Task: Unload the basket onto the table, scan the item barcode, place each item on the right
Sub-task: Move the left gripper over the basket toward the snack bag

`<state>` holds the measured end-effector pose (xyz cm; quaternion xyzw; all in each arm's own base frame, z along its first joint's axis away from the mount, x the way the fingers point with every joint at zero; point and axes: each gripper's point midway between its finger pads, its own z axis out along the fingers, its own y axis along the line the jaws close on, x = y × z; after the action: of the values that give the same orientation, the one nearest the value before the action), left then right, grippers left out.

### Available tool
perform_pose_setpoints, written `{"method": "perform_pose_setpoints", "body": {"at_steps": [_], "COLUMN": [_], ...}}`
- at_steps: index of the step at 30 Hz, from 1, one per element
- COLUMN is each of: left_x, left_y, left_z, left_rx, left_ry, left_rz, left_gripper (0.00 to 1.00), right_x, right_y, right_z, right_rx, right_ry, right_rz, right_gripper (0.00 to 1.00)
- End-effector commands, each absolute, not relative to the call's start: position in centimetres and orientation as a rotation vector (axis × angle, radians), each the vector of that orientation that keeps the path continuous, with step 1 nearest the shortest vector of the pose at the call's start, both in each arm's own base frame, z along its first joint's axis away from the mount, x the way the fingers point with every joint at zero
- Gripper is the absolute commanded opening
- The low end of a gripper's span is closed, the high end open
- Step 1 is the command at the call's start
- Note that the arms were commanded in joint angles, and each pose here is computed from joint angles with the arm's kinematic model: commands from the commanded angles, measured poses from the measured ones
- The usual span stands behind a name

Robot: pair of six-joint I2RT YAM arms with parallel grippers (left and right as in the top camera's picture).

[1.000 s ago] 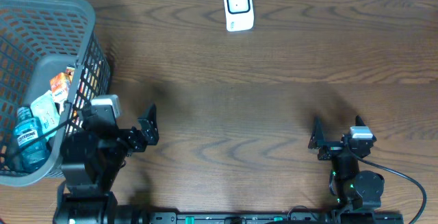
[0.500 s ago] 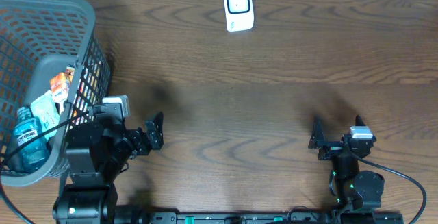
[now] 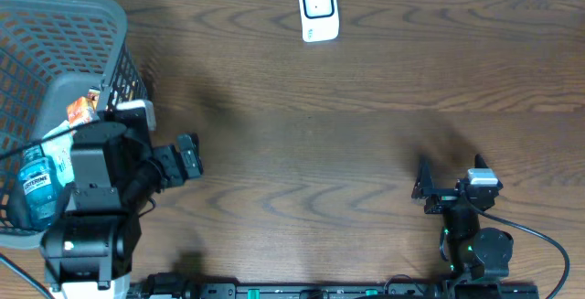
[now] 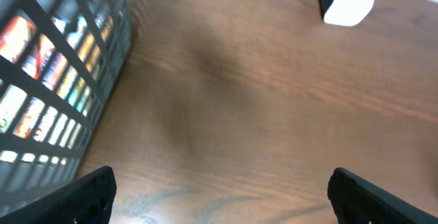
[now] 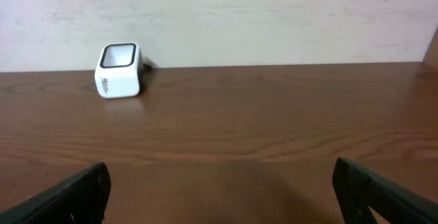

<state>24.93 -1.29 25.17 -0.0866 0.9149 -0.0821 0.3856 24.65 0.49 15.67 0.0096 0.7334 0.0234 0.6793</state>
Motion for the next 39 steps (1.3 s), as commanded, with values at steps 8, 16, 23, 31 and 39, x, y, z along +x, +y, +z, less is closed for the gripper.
{"method": "perform_pose_setpoints", "body": {"at_steps": [8, 16, 23, 31, 39], "left_x": [25.4, 25.9, 26.7, 26.6, 24.4], "left_y": [-0.4, 0.2, 1.6, 7.3, 14.7], "left_z": [29.5, 31.7, 34.6, 39.0, 38.4], "left_rx": [-0.297, -0.323, -0.369, -0.626, -1.033], "left_ry": [2.251, 2.262, 2.231, 2.076, 1.966], "left_rz": [-0.187, -0.147, -0.102, -0.019, 0.063], "left_gripper": [0.99, 0.99, 0.99, 0.98, 0.99], "right_x": [24.6, 24.6, 24.6, 24.6, 24.6], "right_y": [0.2, 0.2, 0.2, 0.2, 0.2], "right_z": [15.7, 15.7, 15.7, 15.7, 15.7], "right_rx": [0.024, 0.025, 0.024, 0.025, 0.025], "right_ry": [1.645, 1.645, 1.645, 1.645, 1.645], "right_rz": [0.032, 0.032, 0.032, 0.032, 0.032], "right_gripper": [0.99, 0.99, 0.99, 0.99, 0.99]}}
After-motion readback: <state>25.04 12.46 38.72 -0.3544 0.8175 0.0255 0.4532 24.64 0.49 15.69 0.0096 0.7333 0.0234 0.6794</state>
